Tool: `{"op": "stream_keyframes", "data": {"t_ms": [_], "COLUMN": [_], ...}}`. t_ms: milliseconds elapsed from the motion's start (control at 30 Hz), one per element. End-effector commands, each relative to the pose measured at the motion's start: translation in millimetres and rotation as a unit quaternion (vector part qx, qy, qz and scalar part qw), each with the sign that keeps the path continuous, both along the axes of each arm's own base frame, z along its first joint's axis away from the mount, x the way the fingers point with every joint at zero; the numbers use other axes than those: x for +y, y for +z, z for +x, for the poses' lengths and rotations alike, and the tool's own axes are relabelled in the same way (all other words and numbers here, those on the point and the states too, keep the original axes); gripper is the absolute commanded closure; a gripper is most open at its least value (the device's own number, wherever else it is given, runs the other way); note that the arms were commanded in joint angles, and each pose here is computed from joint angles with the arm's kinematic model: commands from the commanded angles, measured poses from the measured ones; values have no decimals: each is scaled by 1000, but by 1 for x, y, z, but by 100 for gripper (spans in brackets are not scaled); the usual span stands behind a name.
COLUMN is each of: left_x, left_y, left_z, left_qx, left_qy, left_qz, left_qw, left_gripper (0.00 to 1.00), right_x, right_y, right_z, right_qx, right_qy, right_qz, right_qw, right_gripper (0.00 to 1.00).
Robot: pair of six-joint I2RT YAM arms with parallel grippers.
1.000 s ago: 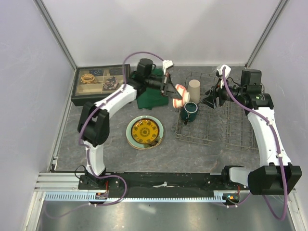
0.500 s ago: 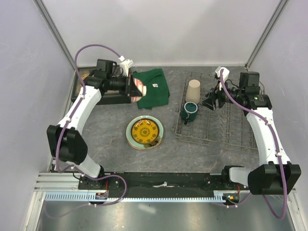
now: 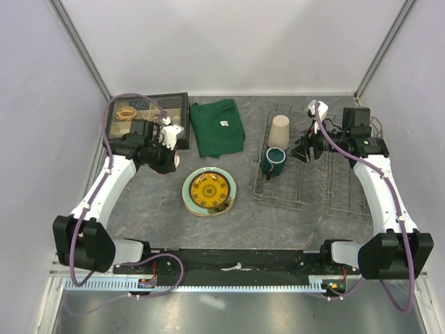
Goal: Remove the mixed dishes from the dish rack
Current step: Place the bowl at the center of the board.
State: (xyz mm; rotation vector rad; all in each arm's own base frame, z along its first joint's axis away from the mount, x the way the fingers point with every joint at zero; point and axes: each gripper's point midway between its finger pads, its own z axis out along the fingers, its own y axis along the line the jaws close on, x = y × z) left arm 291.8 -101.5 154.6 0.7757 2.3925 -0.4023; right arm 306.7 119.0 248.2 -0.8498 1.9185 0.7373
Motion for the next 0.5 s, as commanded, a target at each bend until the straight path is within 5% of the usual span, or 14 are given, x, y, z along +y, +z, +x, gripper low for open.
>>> {"op": "stream_keyframes", "data": {"t_ms": [0,467], "left_x": [27,50], "left_y": [-1,-54], "left_z": [2,-3], "left_qx": [-62,-17], "left_qy": [-22,-50], "left_qz": [76,152], "left_qw": [995,987], "left_gripper": [99,98], "right_x": [3,1], "right_y": [-1,-7], "right_z": [0,0], "right_qx": [-18,-18], "right_qy": [12,6], "right_qz": [-2,-9], "right_qw": [1000,1000], "right_gripper": [35,35]}}
